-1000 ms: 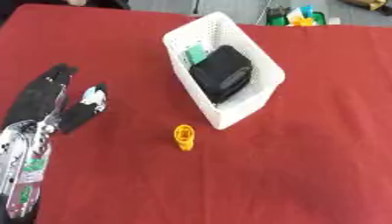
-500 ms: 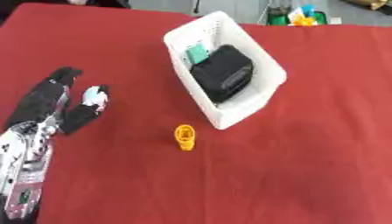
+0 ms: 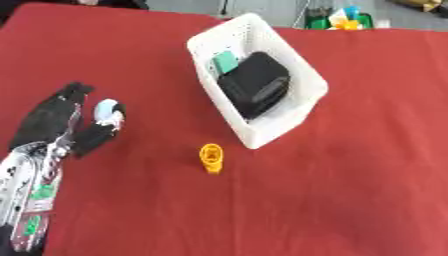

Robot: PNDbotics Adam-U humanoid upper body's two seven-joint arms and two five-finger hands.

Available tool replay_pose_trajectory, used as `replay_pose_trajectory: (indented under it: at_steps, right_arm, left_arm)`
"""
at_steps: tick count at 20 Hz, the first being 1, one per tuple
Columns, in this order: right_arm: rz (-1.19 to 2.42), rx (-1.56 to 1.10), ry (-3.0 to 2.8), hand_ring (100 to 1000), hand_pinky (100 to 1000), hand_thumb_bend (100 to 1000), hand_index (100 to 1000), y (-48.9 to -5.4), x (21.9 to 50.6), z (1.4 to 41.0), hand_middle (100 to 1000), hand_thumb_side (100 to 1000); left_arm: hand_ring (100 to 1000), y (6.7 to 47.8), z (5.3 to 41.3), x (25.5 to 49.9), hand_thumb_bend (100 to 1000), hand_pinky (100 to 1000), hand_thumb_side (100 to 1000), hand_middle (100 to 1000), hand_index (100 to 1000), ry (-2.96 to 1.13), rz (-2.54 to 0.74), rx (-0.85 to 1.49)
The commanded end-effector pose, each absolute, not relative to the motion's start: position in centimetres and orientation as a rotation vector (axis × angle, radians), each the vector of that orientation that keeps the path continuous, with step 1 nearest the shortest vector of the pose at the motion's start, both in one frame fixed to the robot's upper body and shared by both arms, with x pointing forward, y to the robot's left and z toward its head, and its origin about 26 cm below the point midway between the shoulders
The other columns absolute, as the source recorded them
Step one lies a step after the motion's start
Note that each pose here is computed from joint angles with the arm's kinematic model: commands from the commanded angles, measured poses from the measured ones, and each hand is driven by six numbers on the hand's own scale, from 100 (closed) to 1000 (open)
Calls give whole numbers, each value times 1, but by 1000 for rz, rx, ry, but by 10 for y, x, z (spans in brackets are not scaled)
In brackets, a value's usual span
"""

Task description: Pick up objects on the table and place them in the box.

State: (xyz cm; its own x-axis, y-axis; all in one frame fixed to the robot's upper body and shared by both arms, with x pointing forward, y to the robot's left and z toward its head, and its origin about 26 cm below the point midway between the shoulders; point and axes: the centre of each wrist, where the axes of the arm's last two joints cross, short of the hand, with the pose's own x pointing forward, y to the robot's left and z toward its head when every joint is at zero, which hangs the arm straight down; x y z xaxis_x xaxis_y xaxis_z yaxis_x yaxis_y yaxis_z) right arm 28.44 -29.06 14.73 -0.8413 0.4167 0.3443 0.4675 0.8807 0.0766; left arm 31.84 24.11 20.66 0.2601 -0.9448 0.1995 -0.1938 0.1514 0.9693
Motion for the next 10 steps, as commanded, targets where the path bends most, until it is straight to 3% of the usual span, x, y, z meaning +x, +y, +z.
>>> replay_pose_trajectory:
  at_steps: [1,10]
  right_arm:
    - [-223,-649,-2759,752,752,208,709,-290,281,153,606,1000]
    - [-214,-643,-2760,752,756,213,711,-289,281,153,607,1000]
  left_arm:
    - [1000,242,214,317,337,1000,1000,1000,1000,-1206,-765,1349]
    - [1000,240,211,320,306,1000,1000,1000,1000,-1191,-764,1340]
